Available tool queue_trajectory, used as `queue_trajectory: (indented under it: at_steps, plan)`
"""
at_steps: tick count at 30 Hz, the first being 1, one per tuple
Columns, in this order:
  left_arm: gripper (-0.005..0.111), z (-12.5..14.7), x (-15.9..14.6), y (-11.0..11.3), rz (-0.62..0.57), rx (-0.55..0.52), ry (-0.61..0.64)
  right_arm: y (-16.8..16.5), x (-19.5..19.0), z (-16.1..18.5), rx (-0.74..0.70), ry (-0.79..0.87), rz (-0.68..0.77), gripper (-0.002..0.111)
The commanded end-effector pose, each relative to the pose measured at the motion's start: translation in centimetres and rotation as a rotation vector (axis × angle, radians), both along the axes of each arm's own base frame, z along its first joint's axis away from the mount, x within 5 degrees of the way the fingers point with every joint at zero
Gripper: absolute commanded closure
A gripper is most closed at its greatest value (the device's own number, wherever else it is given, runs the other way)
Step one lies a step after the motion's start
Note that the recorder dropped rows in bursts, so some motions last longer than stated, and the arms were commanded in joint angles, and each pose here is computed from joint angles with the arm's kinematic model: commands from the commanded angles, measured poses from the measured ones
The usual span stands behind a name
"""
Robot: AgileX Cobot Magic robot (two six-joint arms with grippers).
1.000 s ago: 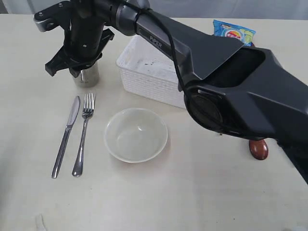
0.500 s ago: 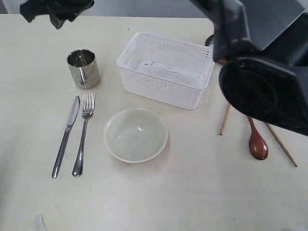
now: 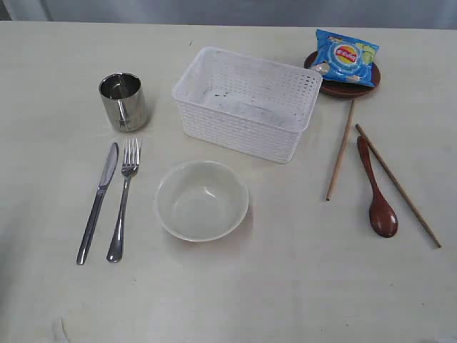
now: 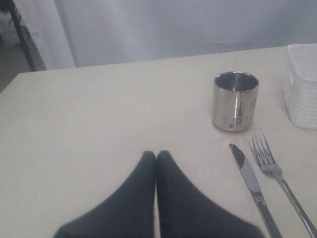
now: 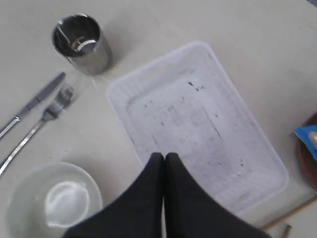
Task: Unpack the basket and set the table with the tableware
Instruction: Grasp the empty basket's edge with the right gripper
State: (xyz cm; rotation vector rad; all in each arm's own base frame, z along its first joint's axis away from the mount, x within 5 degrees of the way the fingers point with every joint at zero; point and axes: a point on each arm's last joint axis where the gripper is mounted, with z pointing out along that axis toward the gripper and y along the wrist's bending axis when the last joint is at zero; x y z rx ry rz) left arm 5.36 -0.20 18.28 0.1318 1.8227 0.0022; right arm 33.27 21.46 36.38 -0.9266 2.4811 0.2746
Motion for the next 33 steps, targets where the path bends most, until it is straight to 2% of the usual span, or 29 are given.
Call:
queue_trajectory:
  at_steps: [1,3,5,6,7,8,11,33]
  plan:
    - [0.107,-0.1,0.0,0.0,-0.005,-0.005,0.0,-3.9,0.1,-3.3,-0.098,-0.032,0.078,0.109]
    - [0.107,-0.1,0.0,0.0,-0.005,-0.005,0.0,-4.8,0.5,-5.7,-0.113,-0.044,0.087,0.109]
    - [0.107,-0.1,0.0,0.0,-0.005,-0.005,0.0,-4.8,0.6,-7.6,-0.086,-0.064,0.091,0.103]
    - [0.107,-0.1,0.0,0.0,-0.005,-0.005,0.0,-4.6,0.4,-8.6,-0.078,-0.061,0.139,0.09]
    - [0.107,-0.1,0.0,0.0,-0.005,-0.005,0.0,-4.3,0.3,-8.9,-0.067,-0.056,0.166,0.082]
    - [0.107,-0.1,0.0,0.0,-0.005,-0.003,0.0,-3.9,0.4,-9.6,-0.046,-0.032,0.186,0.067]
    - [0.107,-0.1,0.0,0.0,-0.005,-0.003,0.0,-3.5,0.6,-10.5,-0.031,-0.006,0.193,0.056]
    - [0.107,-0.1,0.0,0.0,-0.005,-0.003,0.0,-3.0,1.8,-18.0,-0.118,0.198,0.246,0.058]
